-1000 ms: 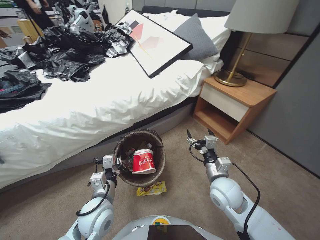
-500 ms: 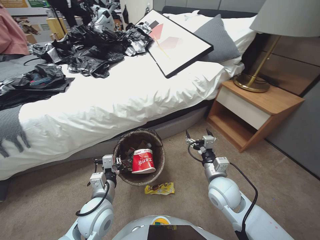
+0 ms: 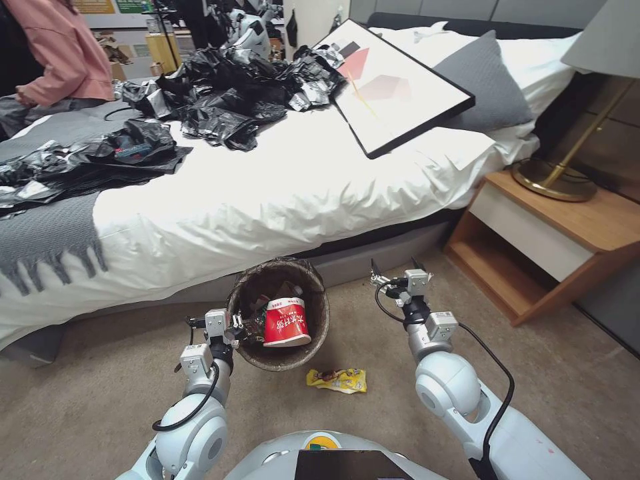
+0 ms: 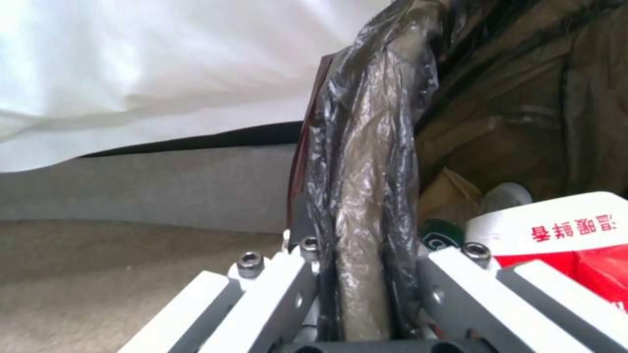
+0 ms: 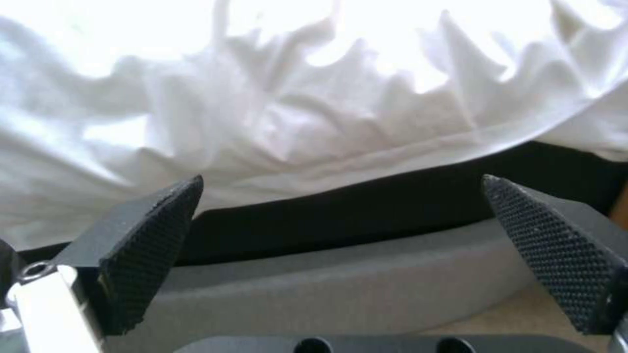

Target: Pick up the trash bin, then pick up the garbage from the floor and place it into the trash bin.

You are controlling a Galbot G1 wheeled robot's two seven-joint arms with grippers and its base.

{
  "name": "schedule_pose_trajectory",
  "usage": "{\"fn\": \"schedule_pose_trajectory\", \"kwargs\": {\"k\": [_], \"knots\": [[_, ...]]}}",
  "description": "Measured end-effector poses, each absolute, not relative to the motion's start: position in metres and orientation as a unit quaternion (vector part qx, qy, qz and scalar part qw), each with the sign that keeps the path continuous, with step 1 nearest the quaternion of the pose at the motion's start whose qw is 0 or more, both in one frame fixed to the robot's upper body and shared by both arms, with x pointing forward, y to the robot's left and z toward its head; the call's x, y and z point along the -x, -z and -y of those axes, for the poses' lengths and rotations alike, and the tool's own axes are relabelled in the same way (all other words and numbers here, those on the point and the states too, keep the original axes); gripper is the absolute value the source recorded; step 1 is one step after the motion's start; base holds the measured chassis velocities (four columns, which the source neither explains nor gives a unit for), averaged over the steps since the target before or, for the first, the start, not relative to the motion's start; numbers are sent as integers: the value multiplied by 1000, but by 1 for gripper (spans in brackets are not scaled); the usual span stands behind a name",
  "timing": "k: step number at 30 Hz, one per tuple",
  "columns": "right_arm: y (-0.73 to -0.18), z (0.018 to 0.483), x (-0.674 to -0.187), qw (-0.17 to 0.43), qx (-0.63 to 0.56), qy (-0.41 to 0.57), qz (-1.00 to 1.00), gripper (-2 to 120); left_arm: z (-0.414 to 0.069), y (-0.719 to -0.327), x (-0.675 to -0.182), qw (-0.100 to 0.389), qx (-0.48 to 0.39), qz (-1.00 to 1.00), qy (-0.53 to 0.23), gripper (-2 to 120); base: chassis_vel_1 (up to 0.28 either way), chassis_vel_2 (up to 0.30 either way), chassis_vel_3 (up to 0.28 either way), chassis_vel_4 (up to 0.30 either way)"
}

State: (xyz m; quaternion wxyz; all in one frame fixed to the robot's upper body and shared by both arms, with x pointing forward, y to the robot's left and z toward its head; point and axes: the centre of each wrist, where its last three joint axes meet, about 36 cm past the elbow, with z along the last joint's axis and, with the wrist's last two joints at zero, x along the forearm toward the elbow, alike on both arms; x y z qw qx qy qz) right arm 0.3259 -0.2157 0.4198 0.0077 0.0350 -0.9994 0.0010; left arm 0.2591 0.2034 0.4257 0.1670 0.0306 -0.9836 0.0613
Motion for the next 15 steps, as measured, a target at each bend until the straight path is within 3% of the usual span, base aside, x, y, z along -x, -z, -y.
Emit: {"fn": "schedule_pose_trajectory", "kwargs": {"k": [15], "knots": [[-420,214,-329,12,-33,-1,999,100,-204,-425,-260,167,-31,984,-62,0,62,56,65,62]]}}
